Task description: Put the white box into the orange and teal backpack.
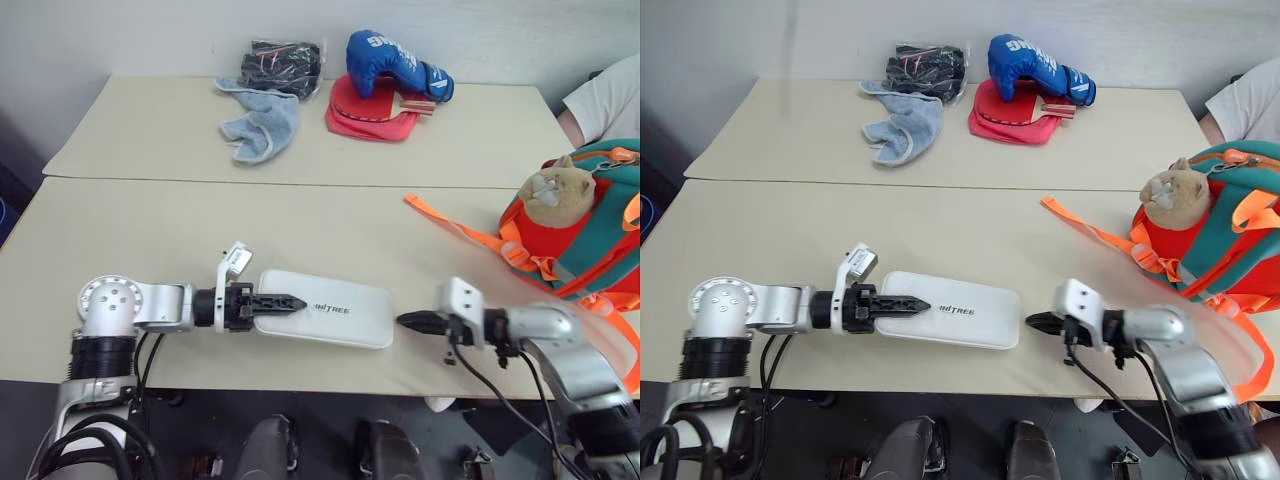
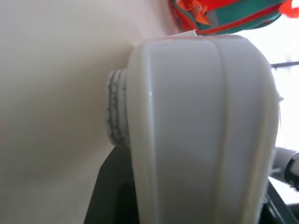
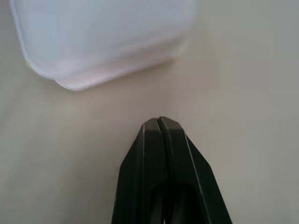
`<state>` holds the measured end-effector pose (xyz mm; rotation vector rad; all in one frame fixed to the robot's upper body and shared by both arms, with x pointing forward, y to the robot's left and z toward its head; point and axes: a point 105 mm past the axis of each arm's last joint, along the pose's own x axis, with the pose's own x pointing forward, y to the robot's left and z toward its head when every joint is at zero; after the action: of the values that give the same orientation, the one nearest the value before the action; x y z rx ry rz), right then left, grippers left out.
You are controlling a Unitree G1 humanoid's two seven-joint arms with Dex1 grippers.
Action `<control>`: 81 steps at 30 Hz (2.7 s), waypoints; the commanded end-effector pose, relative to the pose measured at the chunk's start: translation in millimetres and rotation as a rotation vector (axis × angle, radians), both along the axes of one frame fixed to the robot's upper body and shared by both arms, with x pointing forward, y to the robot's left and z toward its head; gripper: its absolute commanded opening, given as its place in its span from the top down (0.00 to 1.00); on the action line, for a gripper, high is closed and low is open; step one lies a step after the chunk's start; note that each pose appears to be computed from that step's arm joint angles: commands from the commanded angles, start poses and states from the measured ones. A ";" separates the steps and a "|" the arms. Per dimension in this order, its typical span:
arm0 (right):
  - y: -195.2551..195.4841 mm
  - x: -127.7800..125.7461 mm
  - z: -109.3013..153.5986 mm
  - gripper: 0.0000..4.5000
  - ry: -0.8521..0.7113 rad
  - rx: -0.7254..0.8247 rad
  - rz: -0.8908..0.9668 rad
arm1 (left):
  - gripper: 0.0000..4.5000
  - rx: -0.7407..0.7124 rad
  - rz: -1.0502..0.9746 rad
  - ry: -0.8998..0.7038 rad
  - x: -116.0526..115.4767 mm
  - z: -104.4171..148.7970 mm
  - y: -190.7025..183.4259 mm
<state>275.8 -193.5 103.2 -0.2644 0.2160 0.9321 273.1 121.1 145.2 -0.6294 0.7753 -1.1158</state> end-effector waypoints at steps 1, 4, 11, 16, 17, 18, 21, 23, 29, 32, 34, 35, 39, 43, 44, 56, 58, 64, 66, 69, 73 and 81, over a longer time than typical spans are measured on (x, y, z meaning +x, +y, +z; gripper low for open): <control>-35.6 -10.0 36.4 0.81 -0.124 0.123 -0.204 | 0.68 -0.119 0.009 -0.411 3.7 41.7 -4.4; -72.0 -30.4 40.4 0.59 -0.220 0.094 -0.392 | 0.68 -0.070 -0.036 -0.717 -0.8 38.6 -3.5; -130.4 -82.6 43.2 0.06 -0.297 0.014 -0.690 | 0.68 -0.109 -0.104 -0.877 -12.4 32.0 -6.6; -154.0 -89.3 54.8 0.00 -0.349 -0.014 -0.722 | 0.68 -0.099 -0.145 -0.890 -10.2 30.7 -5.5; -154.6 -82.8 55.7 0.00 -0.349 -0.013 -0.707 | 0.68 -0.095 -0.148 -0.892 -8.4 30.8 -5.0; -155.0 -73.7 56.5 0.00 -0.348 -0.005 -0.694 | 0.68 -0.092 -0.149 -0.893 -6.9 30.7 -4.5; -153.2 -47.6 59.0 0.00 -0.337 0.036 -0.663 | 0.68 -0.076 -0.154 -0.898 -4.0 29.0 -2.8; -145.1 -26.8 59.0 0.00 -0.311 0.067 -0.624 | 0.68 -0.048 -0.170 -0.906 -3.7 27.0 -1.0; -122.6 24.4 66.3 0.27 -0.354 0.114 -0.545 | 0.68 -0.041 -0.101 -0.895 -7.0 31.6 11.6; -109.9 41.5 64.9 0.49 -0.362 0.112 -0.493 | 0.68 -0.040 -0.041 -0.888 -8.4 33.2 19.9; -99.4 50.4 64.4 0.63 -0.370 0.114 -0.453 | 0.68 -0.049 0.016 -0.881 -7.3 36.2 25.9; -91.0 55.1 64.7 0.72 -0.378 0.118 -0.422 | 0.68 -0.057 0.052 -0.877 -6.4 38.3 29.9; -41.9 66.9 70.8 0.98 -0.403 0.152 -0.244 | 0.68 -0.091 0.199 -0.861 3.0 47.2 45.1; 27.0 61.3 83.9 0.99 -0.411 0.227 -0.004 | 0.68 -0.085 0.335 -0.850 14.9 49.9 63.4; 45.5 57.1 88.4 0.99 -0.409 0.254 0.058 | 0.68 -0.075 0.371 -0.841 18.9 49.2 68.9; 98.3 -53.3 96.5 0.99 0.027 0.311 0.608 | 0.68 -0.063 0.490 -0.829 8.6 63.3 105.3; 85.6 -55.2 94.4 0.99 0.067 0.281 0.583 | 0.68 -0.057 0.501 -0.813 -0.6 66.4 109.7; 54.3 -28.8 92.7 0.99 0.046 0.176 0.444 | 0.68 -0.070 0.432 -0.862 -31.6 94.3 102.2; 48.3 -18.1 94.4 0.99 0.028 0.154 0.412 | 0.68 -0.083 0.357 -0.905 -40.5 110.9 86.2; 46.9 -13.8 93.7 0.99 0.035 0.146 0.424 | 0.68 -0.094 0.298 -0.965 -44.5 129.1 71.4; 50.5 -15.6 86.5 0.99 0.068 0.140 0.460 | 0.68 -0.065 0.200 -1.007 -30.6 128.7 49.7; 49.1 -16.7 83.9 0.99 0.081 0.124 0.463 | 0.68 0.020 0.045 -1.124 -0.4 117.6 26.2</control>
<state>260.3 -143.2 180.6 -0.1368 0.1958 1.4136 277.1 152.4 261.1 -0.0092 -0.1889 -1.1493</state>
